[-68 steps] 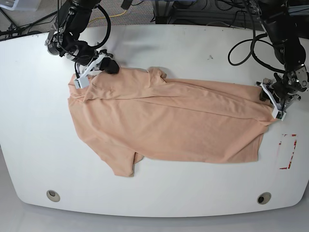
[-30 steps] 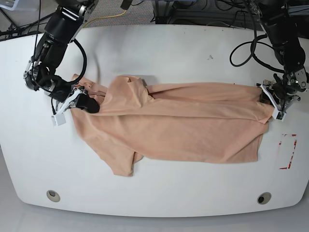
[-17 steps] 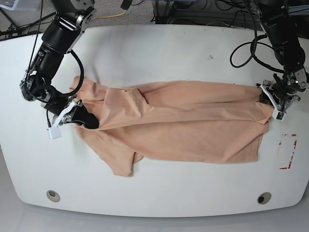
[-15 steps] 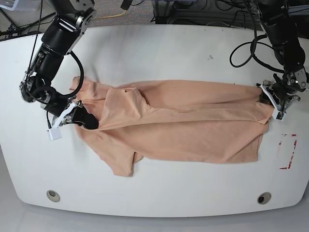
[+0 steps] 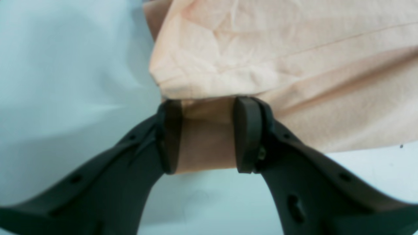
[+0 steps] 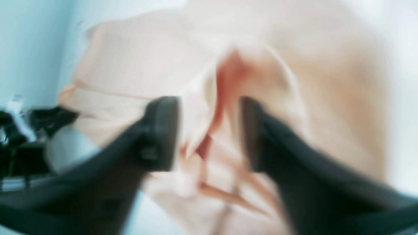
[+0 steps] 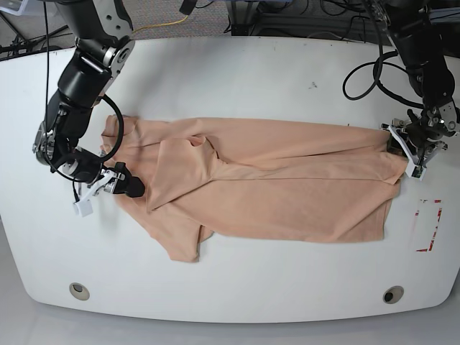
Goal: Fold the T-shirt properly
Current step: 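Pull the shirt edge with both grippers to straighten it flat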
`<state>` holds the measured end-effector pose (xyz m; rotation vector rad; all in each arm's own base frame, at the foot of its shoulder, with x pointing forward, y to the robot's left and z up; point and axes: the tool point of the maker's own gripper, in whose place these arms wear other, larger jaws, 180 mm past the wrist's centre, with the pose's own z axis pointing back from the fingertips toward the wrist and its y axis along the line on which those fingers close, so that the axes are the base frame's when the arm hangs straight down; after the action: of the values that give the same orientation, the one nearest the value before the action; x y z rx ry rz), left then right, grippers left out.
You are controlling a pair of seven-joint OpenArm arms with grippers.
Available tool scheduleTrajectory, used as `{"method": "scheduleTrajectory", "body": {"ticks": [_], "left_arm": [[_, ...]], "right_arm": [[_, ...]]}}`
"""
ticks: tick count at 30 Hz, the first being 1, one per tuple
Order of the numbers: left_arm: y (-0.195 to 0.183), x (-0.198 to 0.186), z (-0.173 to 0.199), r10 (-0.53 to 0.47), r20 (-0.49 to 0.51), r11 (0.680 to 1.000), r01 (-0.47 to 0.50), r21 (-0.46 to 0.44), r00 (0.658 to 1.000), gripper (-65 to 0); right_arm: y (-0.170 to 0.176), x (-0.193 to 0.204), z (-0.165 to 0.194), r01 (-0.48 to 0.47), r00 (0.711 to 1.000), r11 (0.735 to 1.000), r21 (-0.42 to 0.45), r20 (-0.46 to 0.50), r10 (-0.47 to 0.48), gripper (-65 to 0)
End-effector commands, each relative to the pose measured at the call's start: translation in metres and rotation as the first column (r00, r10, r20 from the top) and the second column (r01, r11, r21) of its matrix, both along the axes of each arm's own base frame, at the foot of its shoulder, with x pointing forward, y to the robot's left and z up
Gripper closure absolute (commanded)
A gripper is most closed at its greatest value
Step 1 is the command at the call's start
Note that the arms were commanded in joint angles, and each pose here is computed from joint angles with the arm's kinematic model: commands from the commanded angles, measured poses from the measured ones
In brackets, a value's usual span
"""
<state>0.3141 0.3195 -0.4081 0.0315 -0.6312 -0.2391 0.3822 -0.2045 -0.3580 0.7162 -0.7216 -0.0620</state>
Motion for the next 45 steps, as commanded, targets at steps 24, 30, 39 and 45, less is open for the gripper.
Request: {"method": "scheduleTrajectory", "body": {"ticks": [24, 30, 39, 45], "left_arm": [[-0.011, 0.039, 0.057, -0.023, 0.169, 0.999, 0.015, 0.045, 0.985, -33.9], [-0.005, 0.035, 0.054, -0.019, 0.155, 0.998, 0.011, 0.055, 0.988, -34.3], [0.035, 0.019, 0.042, 0.088, 0.113, 0.995, -0.092, 0.031, 0.990, -34.3], [0.033, 0.011, 0.020, 0.102, 0.054, 0.995, -0.102, -0.006, 0.993, -34.3]], "right_arm": [[-0.078, -0.105, -0.024, 0.051, 0.998, 0.928, -0.369, -0.010, -0.059, -56.6], [-0.072, -0.106, -0.039, 0.035, 0.997, 0.916, -0.399, -0.053, -0.061, -56.6], [-0.053, -0.100, -0.049, 0.027, 0.996, 0.917, -0.398, -0.069, -0.059, -44.1], [-0.045, -0.100, -0.051, 0.027, 0.996, 0.923, -0.383, -0.070, -0.058, -22.7]]}}
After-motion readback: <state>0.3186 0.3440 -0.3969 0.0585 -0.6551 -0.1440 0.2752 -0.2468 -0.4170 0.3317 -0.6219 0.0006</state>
